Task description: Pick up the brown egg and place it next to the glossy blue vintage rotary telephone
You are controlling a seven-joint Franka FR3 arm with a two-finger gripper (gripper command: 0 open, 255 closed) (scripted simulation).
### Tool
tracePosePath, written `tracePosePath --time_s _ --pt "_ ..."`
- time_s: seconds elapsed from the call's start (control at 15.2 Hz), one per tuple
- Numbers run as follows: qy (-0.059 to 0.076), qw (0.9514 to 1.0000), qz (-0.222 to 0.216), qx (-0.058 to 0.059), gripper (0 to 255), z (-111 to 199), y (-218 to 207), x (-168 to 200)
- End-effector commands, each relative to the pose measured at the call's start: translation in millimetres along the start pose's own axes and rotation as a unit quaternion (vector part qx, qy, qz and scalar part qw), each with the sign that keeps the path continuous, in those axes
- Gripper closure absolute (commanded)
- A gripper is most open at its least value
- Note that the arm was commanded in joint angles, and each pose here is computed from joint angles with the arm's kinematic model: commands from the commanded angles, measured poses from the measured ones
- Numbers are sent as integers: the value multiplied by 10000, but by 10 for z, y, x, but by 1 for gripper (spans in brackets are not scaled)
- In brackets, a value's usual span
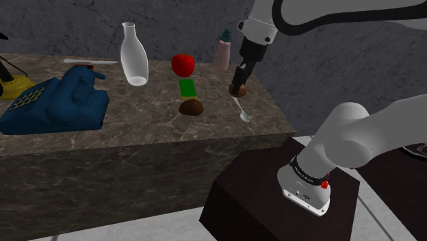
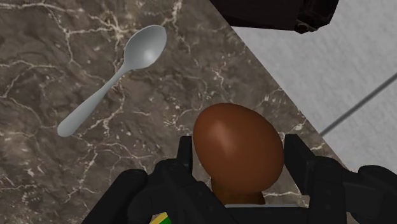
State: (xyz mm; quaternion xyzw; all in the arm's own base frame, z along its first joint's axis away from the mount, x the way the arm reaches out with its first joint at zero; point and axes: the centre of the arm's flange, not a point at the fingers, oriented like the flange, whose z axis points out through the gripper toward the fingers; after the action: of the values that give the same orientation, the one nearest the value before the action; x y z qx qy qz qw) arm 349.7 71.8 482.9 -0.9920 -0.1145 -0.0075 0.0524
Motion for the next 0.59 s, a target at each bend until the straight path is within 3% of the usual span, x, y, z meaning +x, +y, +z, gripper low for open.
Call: tracePosePath --time_s 0.0,0.53 --pt "-2 10000 0 0 255 -101 -6 4" --pt "-2 10000 0 0 255 -521 -49 15"
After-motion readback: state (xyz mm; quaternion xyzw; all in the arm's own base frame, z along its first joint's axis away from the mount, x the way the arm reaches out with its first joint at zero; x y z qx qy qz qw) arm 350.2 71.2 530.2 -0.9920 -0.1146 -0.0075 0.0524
